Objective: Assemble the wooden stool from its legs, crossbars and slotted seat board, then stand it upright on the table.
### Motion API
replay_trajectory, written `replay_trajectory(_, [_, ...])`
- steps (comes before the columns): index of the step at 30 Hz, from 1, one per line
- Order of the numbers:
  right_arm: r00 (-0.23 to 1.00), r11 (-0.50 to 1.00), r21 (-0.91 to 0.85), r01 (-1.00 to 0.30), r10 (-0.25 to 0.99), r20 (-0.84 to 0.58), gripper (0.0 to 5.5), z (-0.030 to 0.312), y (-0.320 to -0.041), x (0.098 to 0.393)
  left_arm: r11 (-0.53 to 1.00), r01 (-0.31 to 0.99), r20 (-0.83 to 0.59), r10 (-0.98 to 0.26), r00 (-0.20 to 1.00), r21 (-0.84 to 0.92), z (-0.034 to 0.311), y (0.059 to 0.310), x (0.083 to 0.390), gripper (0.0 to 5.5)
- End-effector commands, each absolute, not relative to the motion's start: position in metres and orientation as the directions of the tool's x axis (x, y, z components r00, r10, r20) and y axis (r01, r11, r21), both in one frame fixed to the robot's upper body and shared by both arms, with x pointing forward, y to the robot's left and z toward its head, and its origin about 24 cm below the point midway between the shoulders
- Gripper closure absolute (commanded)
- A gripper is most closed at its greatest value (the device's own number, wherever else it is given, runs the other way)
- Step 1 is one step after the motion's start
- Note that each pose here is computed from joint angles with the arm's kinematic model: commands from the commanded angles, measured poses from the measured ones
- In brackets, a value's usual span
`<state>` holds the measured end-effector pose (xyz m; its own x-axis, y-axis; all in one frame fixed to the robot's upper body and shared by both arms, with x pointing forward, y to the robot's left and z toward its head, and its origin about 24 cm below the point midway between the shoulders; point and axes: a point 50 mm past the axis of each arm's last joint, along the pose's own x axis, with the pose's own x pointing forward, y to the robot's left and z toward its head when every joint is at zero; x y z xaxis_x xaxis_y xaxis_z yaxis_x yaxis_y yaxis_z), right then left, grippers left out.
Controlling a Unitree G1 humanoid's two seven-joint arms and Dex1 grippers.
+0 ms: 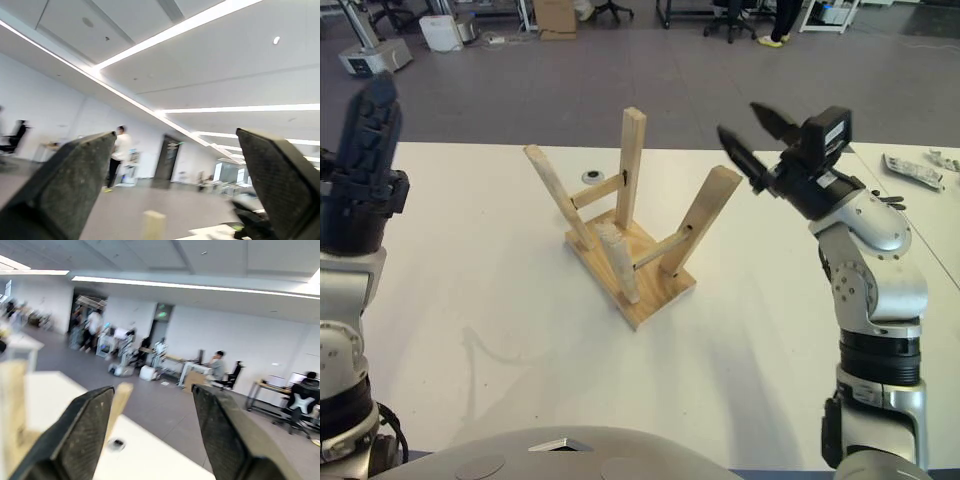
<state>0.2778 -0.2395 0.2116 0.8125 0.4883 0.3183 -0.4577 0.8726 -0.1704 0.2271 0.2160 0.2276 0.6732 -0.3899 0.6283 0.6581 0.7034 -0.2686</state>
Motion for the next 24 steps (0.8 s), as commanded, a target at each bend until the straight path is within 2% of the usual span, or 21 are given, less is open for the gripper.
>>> replay_trajectory(1, [0.863, 0.939, -0.086, -0.332, 0.339, 0.374, 2.6, 0.211, -0.25, 0.284, 0.936, 0.348, 0.367, -0.305, 0.879, -0.053, 0.204, 0.276, 0.283, 1.08])
replay_trajectory(3, [0.797, 0.869, -0.018, -0.495, 0.463, 0.388, 2.6, 0.209, -0.234, 0.272, 0.96, 0.273, 0.249, -0.28, 0.927, 0.063, 0.184, 0.293, 0.296, 1.08])
replay_trajectory(6, [0.727, 0.769, -0.056, -0.637, 0.623, 0.288, 2.6, 0.199, -0.221, 0.262, 0.955, 0.287, 0.214, -0.298, 0.93, 0.081, 0.165, 0.294, 0.298, 1.08])
replay_trajectory(9, [0.717, 0.746, -0.087, -0.66, 0.66, 0.225, 2.6, 0.197, -0.225, 0.262, 0.951, 0.299, 0.229, -0.309, 0.923, 0.078, 0.161, 0.291, 0.3, 1.08])
replay_trajectory(12, [0.785, 0.744, -0.309, -0.592, 0.619, -0.013, 2.6, 0.175, -0.238, 0.271, 0.946, 0.316, 0.234, -0.325, 0.916, 0.076, 0.158, 0.284, 0.301, 1.08])
replay_trajectory(14, [0.842, 0.757, -0.417, -0.502, 0.539, -0.034, 2.6, 0.176, -0.249, 0.283, 0.942, 0.326, 0.234, -0.335, 0.913, 0.075, 0.156, 0.281, 0.301, 1.08])
replay_trajectory(16, [0.89, 0.825, -0.437, -0.357, 0.443, 0.109, 2.6, 0.194, -0.253, 0.299, 0.932, 0.348, 0.205, -0.362, 0.909, 0.104, 0.15, 0.275, 0.303, 1.08])
replay_trajectory(18, [0.888, 0.912, -0.316, -0.262, 0.356, 0.291, 2.6, 0.214, -0.256, 0.306, 0.914, 0.383, 0.159, -0.4, 0.902, 0.131, 0.142, 0.266, 0.309, 1.08])
replay_trajectory(20, [0.909, 0.986, -0.157, -0.064, 0.122, 0.398, 2.6, 0.223, -0.286, 0.312, 0.904, 0.4, 0.098, -0.416, 0.904, 0.154, 0.13, 0.262, 0.318, 1.08])
replay_trajectory(22, [0.928, 0.979, -0.117, 0.167, -0.116, 0.355, 2.6, 0.204, -0.326, 0.311, 0.898, 0.398, 0.052, -0.414, 0.909, 0.185, 0.12, 0.263, 0.322, 1.08])
replay_trajectory(24, [0.938, 0.965, -0.118, 0.234, -0.192, 0.287, 2.6, 0.179, -0.342, 0.307, 0.901, 0.392, 0.048, -0.407, 0.912, 0.188, 0.116, 0.265, 0.322, 1.08])
